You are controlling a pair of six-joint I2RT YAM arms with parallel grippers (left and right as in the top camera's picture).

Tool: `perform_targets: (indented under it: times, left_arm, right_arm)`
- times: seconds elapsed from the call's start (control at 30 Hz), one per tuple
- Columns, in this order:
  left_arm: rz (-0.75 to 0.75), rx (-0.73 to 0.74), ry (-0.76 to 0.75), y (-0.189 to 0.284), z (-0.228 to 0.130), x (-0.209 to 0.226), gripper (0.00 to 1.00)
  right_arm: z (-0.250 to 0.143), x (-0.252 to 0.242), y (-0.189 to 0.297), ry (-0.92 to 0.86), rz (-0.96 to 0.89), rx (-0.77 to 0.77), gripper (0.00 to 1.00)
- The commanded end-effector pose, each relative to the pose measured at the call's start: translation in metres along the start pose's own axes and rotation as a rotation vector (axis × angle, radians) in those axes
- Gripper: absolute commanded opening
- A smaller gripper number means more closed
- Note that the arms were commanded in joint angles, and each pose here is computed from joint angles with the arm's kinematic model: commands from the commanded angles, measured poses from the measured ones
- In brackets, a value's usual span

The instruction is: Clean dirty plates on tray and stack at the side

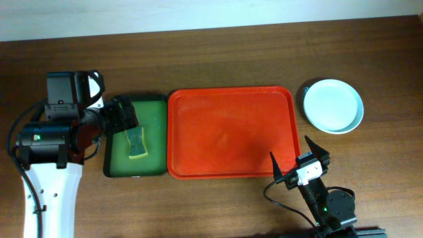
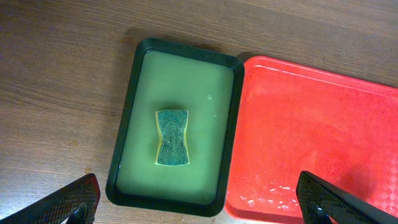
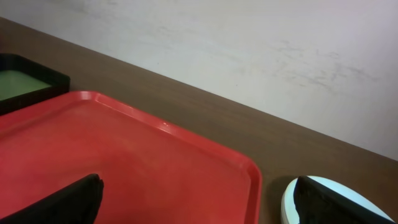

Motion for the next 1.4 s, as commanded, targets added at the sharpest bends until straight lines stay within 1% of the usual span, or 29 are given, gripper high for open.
perform_targets:
  times: [0.0, 0.33, 0.37, 0.4, 0.47, 0.53, 0.6, 0.67, 0.73, 0.77, 0.8, 0.9, 0.93, 1.0, 1.03, 1.07, 1.1, 1.17, 1.23, 1.27, 1.33, 1.37]
  left_arm:
    - [-0.007, -0.013, -0.003, 0.004, 0.002, -0.002, 0.99]
    - [-0.008, -0.014, -0.005, 0.005, 0.002, -0.002, 0.99]
    - [-0.011, -0.029, -0.005, 0.010, 0.002, -0.003, 0.99]
    - [-0.015, -0.051, -0.006, 0.017, 0.003, -0.003, 0.99]
    - [-0.038, -0.194, -0.010, 0.066, 0.000, -0.004, 0.99]
    - [-0.036, -0.265, -0.010, 0.090, -0.005, -0.001, 0.99]
    - [-0.018, -0.260, -0.008, 0.105, -0.027, 0.005, 0.99]
    - [0.001, -0.285, -0.005, 0.124, -0.053, 0.013, 0.99]
    - [-0.022, -0.413, -0.005, 0.156, -0.082, 0.016, 0.99]
    - [-0.037, -0.501, -0.005, 0.173, -0.105, 0.020, 0.99]
    - [-0.043, -0.540, -0.005, 0.178, -0.116, 0.022, 0.99]
    - [-0.060, -0.642, -0.005, 0.183, -0.153, 0.028, 0.99]
    - [-0.063, -0.661, -0.005, 0.178, -0.165, 0.030, 0.99]
    - [-0.065, -0.666, -0.005, 0.162, -0.176, 0.032, 0.99]
    - [-0.066, -0.676, -0.005, 0.155, -0.177, 0.032, 0.99]
    - [-0.075, -0.731, -0.005, 0.147, -0.173, 0.032, 0.99]
    - [-0.086, -0.793, -0.005, 0.144, -0.165, 0.031, 0.99]
    - [-0.098, -0.850, -0.006, 0.137, -0.145, 0.027, 0.99]
    - [-0.134, -1.016, -0.010, 0.135, -0.108, 0.020, 0.99]
    - [-0.173, -1.141, -0.021, 0.136, -0.088, 0.013, 0.99]
    - [-0.209, -1.320, -0.028, 0.134, -0.068, 0.009, 0.99]
    - [-0.216, -1.360, -0.029, 0.129, -0.066, 0.008, 0.99]
  right_arm:
    - [-0.003, -0.004, 0.000, -0.012, -0.022, 0.006, 0.98]
    - [-0.003, -0.004, 0.000, -0.011, -0.022, 0.006, 0.98]
    - [-0.003, -0.004, 0.000, -0.012, -0.022, 0.006, 0.98]
    - [-0.003, -0.004, 0.000, -0.012, -0.022, 0.006, 0.98]
    - [-0.003, -0.004, 0.000, -0.012, -0.022, 0.006, 0.99]
    - [-0.003, -0.004, 0.000, -0.012, -0.022, 0.006, 0.98]
    - [-0.003, -0.004, 0.000, -0.012, -0.022, 0.006, 0.98]
    - [-0.003, -0.004, 0.000, -0.011, -0.022, 0.006, 0.98]
    - [-0.003, -0.004, 0.000, -0.012, -0.022, 0.006, 0.98]
    - [-0.003, -0.004, 0.000, -0.012, -0.022, 0.006, 0.98]
    - [-0.003, -0.004, 0.000, -0.012, -0.022, 0.006, 0.98]
    - [-0.003, -0.004, 0.000, -0.011, -0.022, 0.006, 0.98]
    - [-0.003, -0.004, 0.000, -0.012, -0.022, 0.006, 0.98]
    - [-0.003, -0.004, 0.000, -0.012, -0.022, 0.006, 0.98]
    - [-0.003, -0.004, 0.000, -0.012, -0.022, 0.006, 0.98]
    - [-0.003, -0.004, 0.000, -0.012, -0.022, 0.006, 0.99]
    - [-0.003, -0.004, 0.000, -0.012, -0.022, 0.006, 0.98]
    - [-0.003, -0.004, 0.000, -0.012, -0.022, 0.006, 0.98]
    - [-0.003, -0.004, 0.000, -0.011, -0.022, 0.006, 0.98]
    - [-0.003, -0.004, 0.000, -0.012, -0.022, 0.006, 0.98]
    - [-0.003, -0.004, 0.000, -0.012, -0.022, 0.006, 0.98]
    - [-0.003, -0.004, 0.000, -0.012, -0.022, 0.006, 0.99]
Point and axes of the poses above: each gripper's point midway between its finger pads, its own y axis back along the fingers, its own x axis along the line the jaws close on, z = x × y, the point moved 1 cm from there along y, back along the fingers, and after that the axes turned 4 degrees about -y, right-handed, at the moved point
